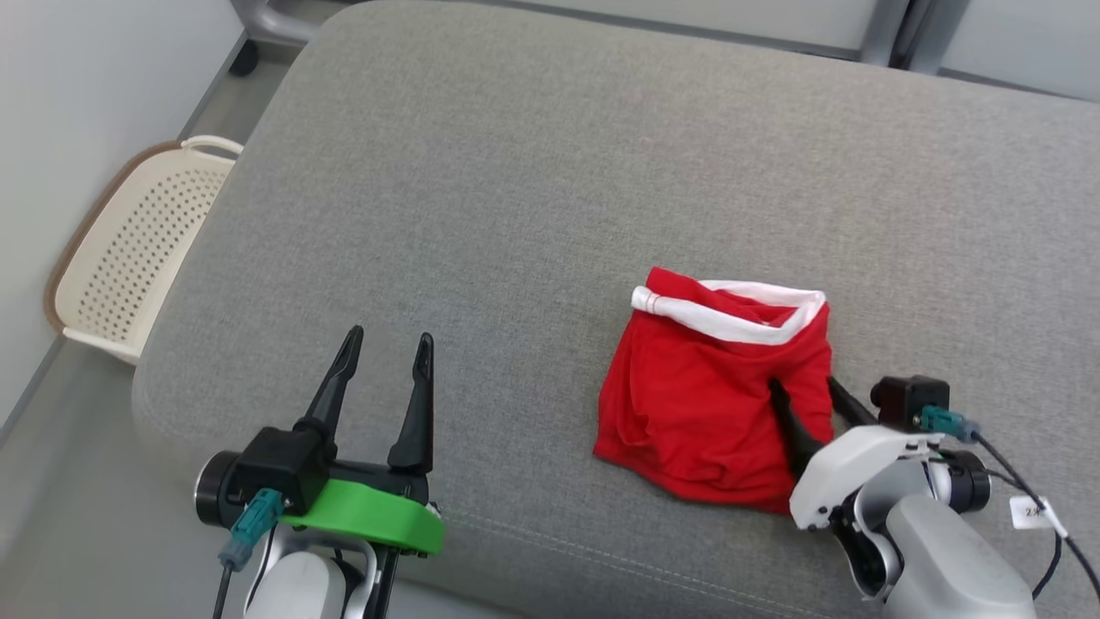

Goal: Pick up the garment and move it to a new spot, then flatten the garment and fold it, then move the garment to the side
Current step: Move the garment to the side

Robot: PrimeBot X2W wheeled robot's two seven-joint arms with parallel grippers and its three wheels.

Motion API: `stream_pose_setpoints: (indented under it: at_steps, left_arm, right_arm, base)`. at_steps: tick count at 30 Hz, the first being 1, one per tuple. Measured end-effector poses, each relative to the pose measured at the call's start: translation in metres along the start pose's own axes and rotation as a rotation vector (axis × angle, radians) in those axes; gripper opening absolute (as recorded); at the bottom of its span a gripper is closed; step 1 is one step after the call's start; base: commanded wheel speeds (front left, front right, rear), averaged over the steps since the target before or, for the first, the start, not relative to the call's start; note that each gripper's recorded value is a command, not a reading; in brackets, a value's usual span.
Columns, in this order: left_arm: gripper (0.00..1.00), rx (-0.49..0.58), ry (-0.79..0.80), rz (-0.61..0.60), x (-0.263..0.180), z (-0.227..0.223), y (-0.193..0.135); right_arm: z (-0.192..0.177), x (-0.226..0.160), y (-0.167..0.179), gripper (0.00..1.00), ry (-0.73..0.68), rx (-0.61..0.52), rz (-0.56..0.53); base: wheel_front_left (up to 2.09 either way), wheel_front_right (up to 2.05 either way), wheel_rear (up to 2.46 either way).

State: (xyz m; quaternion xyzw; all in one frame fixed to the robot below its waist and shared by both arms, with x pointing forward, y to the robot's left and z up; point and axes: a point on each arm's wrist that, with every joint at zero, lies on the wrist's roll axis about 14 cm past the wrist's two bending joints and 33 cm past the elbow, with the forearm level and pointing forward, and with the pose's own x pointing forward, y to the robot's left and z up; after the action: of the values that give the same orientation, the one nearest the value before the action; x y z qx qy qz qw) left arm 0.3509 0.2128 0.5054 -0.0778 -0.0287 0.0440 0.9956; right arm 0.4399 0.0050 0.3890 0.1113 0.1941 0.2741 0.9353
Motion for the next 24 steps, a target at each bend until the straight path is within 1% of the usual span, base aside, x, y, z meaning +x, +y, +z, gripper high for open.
stream_pose_setpoints:
  at_steps: [1, 2, 3, 4, 8, 13, 18, 24]
  left_arm:
    - [1.00, 0.002, 0.005, 0.006, 0.000, -0.002, 0.002]
    - [1.00, 0.003, 0.010, 0.011, 0.000, -0.003, 0.004]
    - [1.00, 0.004, 0.014, 0.016, 0.000, -0.004, 0.005]
    - [1.00, 0.004, 0.017, 0.021, 0.000, -0.005, 0.006]
    - [1.00, 0.007, 0.024, 0.026, 0.002, -0.008, 0.007]
    - [1.00, 0.009, 0.022, 0.001, 0.007, -0.009, 0.001]
    - [1.00, 0.010, 0.016, -0.056, 0.019, -0.009, -0.014]
    - [1.00, 0.018, 0.017, -0.157, 0.035, -0.014, -0.040]
  right_arm:
    - [-0.003, 0.004, -0.001, 1.00, 0.013, 0.009, 0.001]
    - [-0.005, 0.007, 0.000, 0.93, 0.027, 0.014, 0.005]
    - [-0.005, 0.011, 0.001, 0.35, 0.028, 0.021, 0.010]
    - [-0.005, 0.014, 0.001, 0.00, 0.029, 0.025, 0.014]
    - [-0.005, 0.021, 0.003, 0.00, 0.024, 0.056, 0.023]
    - [0.001, 0.016, 0.000, 0.00, -0.014, 0.074, 0.018]
    - [0.001, -0.003, -0.012, 0.00, -0.042, 0.065, -0.014]
    - [0.002, -0.037, -0.041, 0.00, -0.081, 0.032, -0.097]
  base:
    - [0.00, 0.00, 0.00]
    - [0.00, 0.00, 0.00]
    - [0.00, 0.00, 0.00]
    - [0.00, 0.00, 0.00]
    - [0.00, 0.00, 0.00]
    - [0.00, 0.00, 0.00]
    - [0.00, 0.00, 0.00]
    - [0.00, 0.00, 0.00]
